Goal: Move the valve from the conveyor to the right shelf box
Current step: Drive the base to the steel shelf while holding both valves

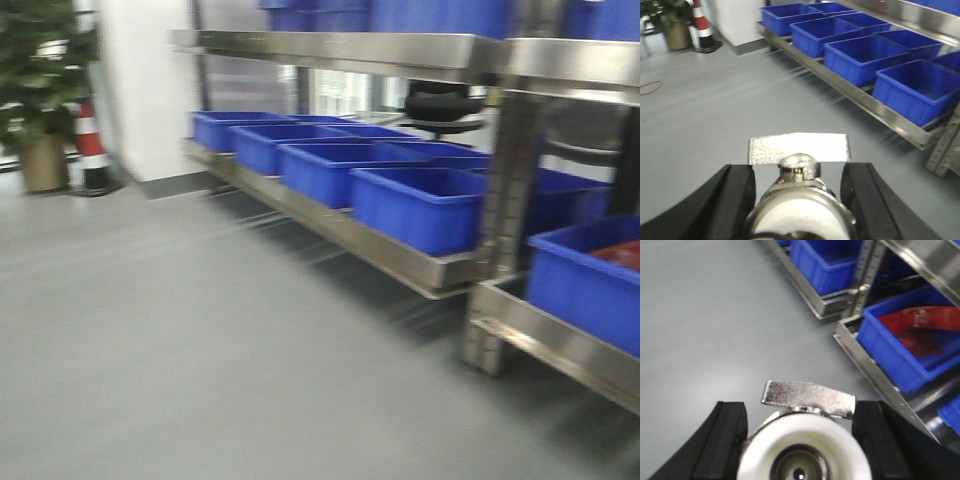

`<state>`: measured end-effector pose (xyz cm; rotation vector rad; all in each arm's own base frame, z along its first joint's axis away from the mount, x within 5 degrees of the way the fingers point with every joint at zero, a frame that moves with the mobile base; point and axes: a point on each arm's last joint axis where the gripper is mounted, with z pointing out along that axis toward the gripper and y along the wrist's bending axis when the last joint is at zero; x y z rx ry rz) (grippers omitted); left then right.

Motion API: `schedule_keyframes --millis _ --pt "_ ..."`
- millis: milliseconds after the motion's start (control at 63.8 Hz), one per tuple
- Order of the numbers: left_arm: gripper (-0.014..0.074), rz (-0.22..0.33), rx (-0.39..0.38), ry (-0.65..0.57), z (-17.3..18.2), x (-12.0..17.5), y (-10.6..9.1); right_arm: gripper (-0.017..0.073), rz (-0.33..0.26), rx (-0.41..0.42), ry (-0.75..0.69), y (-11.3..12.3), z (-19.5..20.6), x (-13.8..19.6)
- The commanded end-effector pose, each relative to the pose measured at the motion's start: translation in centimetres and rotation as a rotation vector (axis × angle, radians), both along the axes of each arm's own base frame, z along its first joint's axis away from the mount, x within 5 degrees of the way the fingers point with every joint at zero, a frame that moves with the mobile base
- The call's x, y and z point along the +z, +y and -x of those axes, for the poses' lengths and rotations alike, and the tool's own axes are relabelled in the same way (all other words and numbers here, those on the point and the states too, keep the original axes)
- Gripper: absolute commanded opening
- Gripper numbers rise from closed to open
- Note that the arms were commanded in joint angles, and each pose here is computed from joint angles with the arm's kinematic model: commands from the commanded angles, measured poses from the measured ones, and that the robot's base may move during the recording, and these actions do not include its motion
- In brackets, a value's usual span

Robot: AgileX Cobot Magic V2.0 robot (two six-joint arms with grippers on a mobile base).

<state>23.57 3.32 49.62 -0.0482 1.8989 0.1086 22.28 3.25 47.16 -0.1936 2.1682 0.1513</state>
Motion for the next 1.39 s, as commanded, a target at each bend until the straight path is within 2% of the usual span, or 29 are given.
schedule_keyframes --millis 0,1379 --pt "-0.0111 0.006 -0.003 -0.078 0.33 1.08 -0.18 -0.0154 -0.006 -0.009 -0.094 -0.15 0.32 1.29" --pt "-0.0111 0.006 -0.003 -0.078 0.33 1.08 -0.18 -0.0154 -0.006 -0.009 -0.094 -0.15 0.32 1.29"
